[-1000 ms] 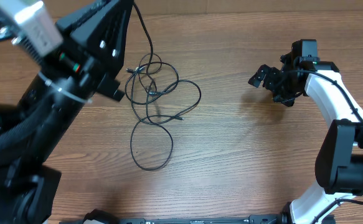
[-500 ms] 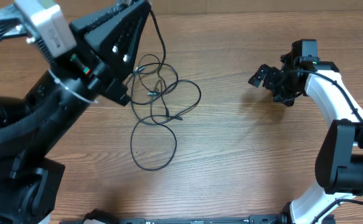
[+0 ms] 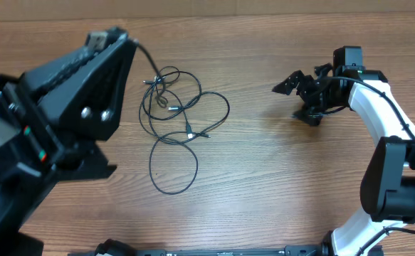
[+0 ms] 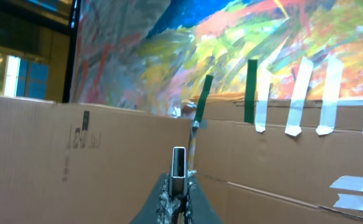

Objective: Untangle cables

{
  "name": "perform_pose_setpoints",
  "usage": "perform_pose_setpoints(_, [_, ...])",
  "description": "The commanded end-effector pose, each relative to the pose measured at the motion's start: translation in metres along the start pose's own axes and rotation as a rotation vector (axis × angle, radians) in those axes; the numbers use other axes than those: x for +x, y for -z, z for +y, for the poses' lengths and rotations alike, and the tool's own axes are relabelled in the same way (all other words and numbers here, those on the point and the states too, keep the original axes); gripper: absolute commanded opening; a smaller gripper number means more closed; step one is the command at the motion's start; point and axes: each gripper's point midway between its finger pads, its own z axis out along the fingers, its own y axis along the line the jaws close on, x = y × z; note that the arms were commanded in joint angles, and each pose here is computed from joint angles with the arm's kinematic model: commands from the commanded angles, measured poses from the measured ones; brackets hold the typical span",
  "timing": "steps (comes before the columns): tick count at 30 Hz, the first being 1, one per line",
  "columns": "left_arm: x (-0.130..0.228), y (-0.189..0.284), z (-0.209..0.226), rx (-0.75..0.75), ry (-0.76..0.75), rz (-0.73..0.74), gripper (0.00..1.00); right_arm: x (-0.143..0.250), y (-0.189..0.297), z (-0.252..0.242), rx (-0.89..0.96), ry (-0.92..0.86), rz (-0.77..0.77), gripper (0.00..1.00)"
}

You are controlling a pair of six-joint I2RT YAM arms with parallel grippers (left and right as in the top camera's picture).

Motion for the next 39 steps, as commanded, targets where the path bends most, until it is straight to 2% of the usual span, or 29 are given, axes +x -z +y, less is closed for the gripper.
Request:
perform_pose_setpoints(1, [-0.003,0.002,-0.004,0.012,0.016,0.001,0.04,0.031,0.009,0.049,-0.260,0.043,0.165,1.00])
perform_pose_setpoints(6, [0.003,0.001,-0.002,0.004,0.027,0.022,0.04,0.065,0.005,0.080,-0.389,0.184,0.280,0.96])
perform_pose_setpoints(8, [0.003,0.001,-0.002,0.003,0.028,0.024,0.04,0.077,-0.003,0.089,-0.390,0.227,0.304,1.00])
perform_pose_setpoints(12, [0.004,0.002,-0.001,0.002,0.031,0.028,0.04,0.092,-0.016,0.105,-0.405,0.310,0.326,1.00])
perform_pose_setpoints(16, [0.008,0.002,0.000,-0.004,0.039,0.044,0.04,0.103,-0.030,0.126,-0.414,0.307,0.338,1.00])
perform_pose_setpoints(23, [0.013,0.002,0.001,-0.008,0.048,0.063,0.04,0.137,-0.076,0.137,-0.237,0.207,0.320,1.00])
perform_pose_setpoints(28, [0.019,0.002,-0.009,0.054,0.054,0.095,0.04,0.164,-0.095,0.166,-0.263,0.268,0.301,1.00])
perform_pose_setpoints(34, [0.019,0.002,-0.010,0.056,0.054,0.096,0.04,0.181,-0.102,0.189,-0.329,0.379,0.278,1.00])
perform_pose_setpoints(36, [0.019,0.002,-0.009,0.056,0.060,0.097,0.04,0.180,-0.102,0.193,-0.338,0.373,0.274,1.00])
perform_pose_setpoints(39, [0.019,0.002,-0.010,0.059,0.080,0.099,0.04,0.172,-0.108,0.191,-0.308,0.253,0.254,1.00])
